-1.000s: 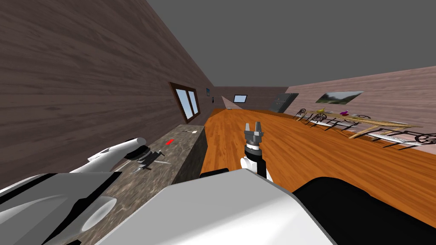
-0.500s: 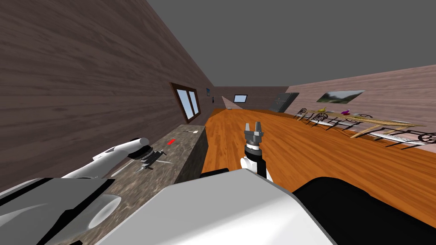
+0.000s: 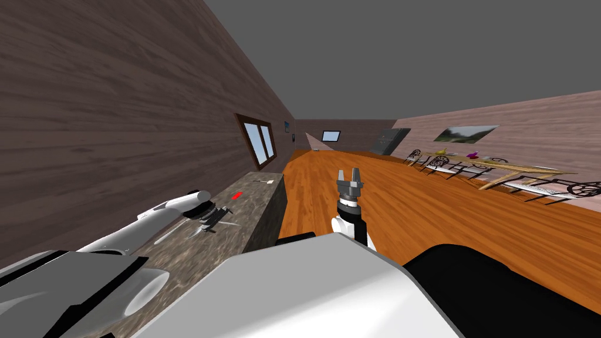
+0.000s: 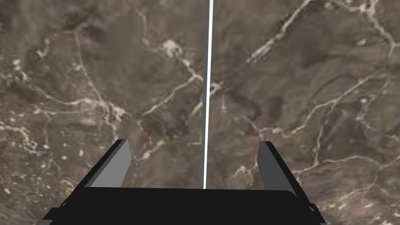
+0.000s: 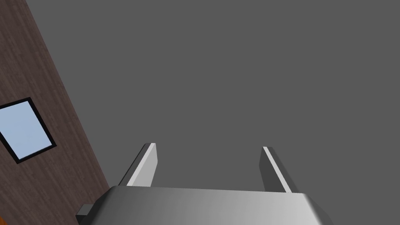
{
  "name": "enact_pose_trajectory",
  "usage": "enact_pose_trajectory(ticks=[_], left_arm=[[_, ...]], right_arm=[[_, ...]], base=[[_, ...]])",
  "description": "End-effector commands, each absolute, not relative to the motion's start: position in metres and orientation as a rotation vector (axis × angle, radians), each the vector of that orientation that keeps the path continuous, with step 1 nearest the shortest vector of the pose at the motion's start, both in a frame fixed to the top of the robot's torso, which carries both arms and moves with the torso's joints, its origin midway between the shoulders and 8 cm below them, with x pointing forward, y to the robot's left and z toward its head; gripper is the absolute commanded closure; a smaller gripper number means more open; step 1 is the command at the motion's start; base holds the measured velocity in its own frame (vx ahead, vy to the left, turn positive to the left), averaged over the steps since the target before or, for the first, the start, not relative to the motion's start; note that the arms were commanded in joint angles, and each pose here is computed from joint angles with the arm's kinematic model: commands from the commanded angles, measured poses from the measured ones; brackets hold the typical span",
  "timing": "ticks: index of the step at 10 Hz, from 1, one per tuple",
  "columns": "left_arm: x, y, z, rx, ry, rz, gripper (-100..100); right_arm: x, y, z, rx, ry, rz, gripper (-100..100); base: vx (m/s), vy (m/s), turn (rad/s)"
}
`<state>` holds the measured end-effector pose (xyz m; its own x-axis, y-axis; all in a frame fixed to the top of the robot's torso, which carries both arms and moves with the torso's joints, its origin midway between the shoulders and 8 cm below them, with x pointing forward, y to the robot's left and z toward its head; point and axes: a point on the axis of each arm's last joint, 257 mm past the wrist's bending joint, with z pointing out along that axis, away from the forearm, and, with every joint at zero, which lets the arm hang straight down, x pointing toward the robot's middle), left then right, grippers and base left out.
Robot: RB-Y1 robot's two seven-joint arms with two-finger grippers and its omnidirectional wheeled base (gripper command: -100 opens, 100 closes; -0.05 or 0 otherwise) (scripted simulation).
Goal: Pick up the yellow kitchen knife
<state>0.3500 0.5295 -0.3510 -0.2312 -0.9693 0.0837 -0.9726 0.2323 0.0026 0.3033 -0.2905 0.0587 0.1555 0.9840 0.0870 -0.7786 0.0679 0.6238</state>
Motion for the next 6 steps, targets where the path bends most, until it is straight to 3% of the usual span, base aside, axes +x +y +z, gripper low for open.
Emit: enact_pose_trajectory(ticks=[1,6], left_arm=[[0.353,0.521,-0.351,1.894,-2.422,0.085,-100],[0.345,0.493,-0.363,1.875,-2.401,0.097,-100]], right_arm=[[0.303,-0.290,0.059,0.619,0.409,1.384,0],[0.303,-0.290,0.059,0.619,0.409,1.384,0]], base=[[0.000,0.000,0.000],[-0.005,0.006,-0.018]])
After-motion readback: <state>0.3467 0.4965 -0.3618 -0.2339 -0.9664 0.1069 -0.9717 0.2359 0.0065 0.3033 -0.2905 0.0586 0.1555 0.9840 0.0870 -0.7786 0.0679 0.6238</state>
